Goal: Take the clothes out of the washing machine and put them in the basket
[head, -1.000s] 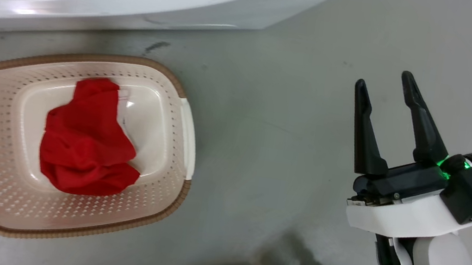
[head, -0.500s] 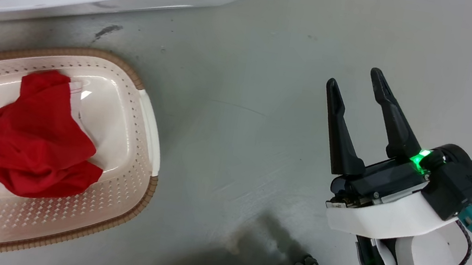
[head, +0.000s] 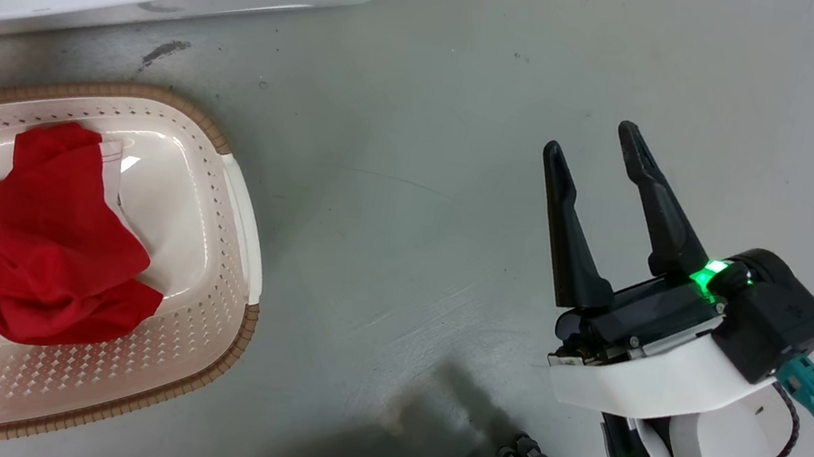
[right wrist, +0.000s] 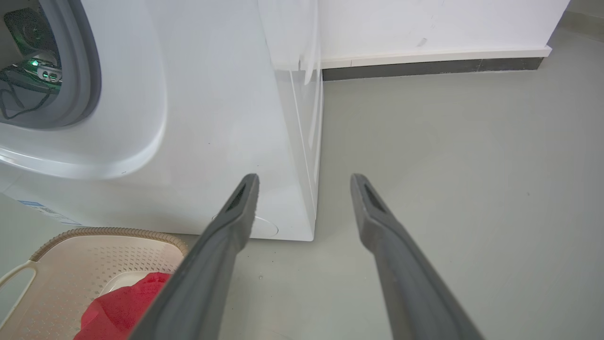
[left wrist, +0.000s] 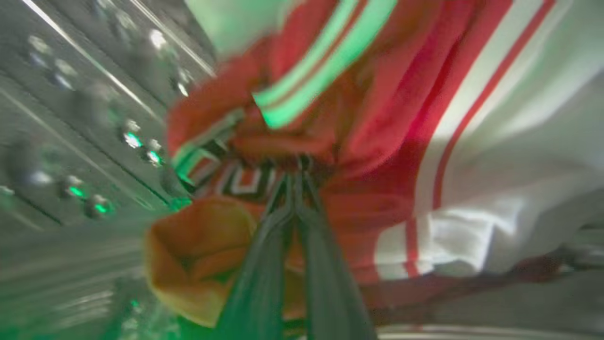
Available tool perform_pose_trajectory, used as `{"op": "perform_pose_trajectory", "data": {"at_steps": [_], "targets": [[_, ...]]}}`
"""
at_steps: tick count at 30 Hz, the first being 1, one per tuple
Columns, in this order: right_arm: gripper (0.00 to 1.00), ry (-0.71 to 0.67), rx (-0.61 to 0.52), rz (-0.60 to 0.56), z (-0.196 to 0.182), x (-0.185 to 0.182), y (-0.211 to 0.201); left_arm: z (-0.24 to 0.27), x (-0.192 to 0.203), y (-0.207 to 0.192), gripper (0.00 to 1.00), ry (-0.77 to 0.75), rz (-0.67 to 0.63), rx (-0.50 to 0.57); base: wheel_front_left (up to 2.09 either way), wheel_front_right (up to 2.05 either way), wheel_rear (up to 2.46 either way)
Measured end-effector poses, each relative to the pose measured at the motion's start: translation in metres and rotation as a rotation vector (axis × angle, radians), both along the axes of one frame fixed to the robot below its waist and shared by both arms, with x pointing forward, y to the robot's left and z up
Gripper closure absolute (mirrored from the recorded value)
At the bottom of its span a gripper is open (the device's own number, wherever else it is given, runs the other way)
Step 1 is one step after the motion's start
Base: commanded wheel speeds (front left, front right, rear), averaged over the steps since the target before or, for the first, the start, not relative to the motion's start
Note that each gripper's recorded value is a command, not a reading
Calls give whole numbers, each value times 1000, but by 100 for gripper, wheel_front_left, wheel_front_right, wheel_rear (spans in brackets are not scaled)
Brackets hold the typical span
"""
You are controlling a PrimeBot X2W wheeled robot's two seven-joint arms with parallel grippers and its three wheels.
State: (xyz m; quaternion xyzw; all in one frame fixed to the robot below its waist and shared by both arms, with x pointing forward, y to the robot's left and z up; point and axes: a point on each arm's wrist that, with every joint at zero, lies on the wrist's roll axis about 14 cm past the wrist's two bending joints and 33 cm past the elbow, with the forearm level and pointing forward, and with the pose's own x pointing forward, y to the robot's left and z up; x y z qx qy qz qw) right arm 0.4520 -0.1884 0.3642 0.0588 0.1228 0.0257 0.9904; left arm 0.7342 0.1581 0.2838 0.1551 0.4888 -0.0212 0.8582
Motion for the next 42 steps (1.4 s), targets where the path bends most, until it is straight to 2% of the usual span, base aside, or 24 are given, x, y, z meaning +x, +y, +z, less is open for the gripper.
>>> {"op": "perform_pose_trajectory", "data": {"at_steps": [11,17,22,29,42], "targets": [[0,-16,7,4,8,0,2,79,35,-12,100,-421,-95,-14,0,0,0],[0,-56,-25,-14,26,0,-7,115,26,-33,100,-638,-169,-93,0,0,0],[0,-85,-57,-23,42,-8,-12,146,0,-57,100,-773,-231,-199,0,0,0],[0,-140,-81,-23,72,-25,-10,183,-54,-67,100,-869,-247,-301,0,0,0],[0,-281,-76,-17,141,-56,-2,279,-142,-43,100,-1064,-210,-416,0,0,0]]}}
